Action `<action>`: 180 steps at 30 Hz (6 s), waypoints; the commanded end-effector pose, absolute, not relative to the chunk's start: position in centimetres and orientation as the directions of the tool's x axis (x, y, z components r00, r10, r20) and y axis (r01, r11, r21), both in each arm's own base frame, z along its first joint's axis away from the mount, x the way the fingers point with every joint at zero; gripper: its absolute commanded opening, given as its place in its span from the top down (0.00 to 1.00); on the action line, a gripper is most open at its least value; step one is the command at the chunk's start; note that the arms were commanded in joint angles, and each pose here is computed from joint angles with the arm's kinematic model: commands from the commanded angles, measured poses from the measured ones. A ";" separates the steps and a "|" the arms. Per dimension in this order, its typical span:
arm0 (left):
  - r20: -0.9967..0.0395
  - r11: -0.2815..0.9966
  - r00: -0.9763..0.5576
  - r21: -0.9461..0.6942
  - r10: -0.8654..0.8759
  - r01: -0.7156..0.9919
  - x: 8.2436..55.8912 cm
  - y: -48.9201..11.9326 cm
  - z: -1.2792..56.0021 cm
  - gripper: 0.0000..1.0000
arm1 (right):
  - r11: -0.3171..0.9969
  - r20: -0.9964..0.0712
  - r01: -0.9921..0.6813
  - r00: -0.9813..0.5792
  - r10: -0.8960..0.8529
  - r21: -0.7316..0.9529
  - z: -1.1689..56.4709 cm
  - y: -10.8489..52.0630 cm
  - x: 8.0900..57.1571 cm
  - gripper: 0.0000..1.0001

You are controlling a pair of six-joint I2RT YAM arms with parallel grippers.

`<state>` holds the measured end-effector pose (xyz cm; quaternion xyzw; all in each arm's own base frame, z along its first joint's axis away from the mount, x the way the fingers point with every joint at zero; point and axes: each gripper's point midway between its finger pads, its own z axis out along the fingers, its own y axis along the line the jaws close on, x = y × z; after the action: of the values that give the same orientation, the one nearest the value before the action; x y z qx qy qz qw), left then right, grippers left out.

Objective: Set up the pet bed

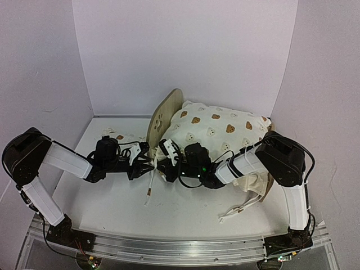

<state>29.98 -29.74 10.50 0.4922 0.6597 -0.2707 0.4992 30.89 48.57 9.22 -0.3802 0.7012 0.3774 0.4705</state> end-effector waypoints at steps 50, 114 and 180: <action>-0.951 0.506 -0.214 -0.075 0.222 0.859 32.0 -29.9 13.5 1.00 | 0.737 -0.779 -0.529 -0.627 -0.005 0.421 5.8 49.6 29.2 0.27; -0.978 0.846 0.006 -0.176 -0.207 0.504 33.5 -20.6 28.0 0.54 | 0.628 -0.720 -0.778 -0.426 -0.548 -0.018 8.8 44.0 22.4 0.20; -0.591 0.743 -0.721 -0.650 -0.361 0.161 31.2 -20.4 10.2 0.64 | 0.742 -0.456 -0.606 -0.595 -0.662 -0.287 16.9 22.5 25.6 0.07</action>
<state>31.24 -19.98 5.58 -0.0675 0.8902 -0.3150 0.3223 23.93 20.79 16.58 -0.3374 0.9025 -0.0385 0.2651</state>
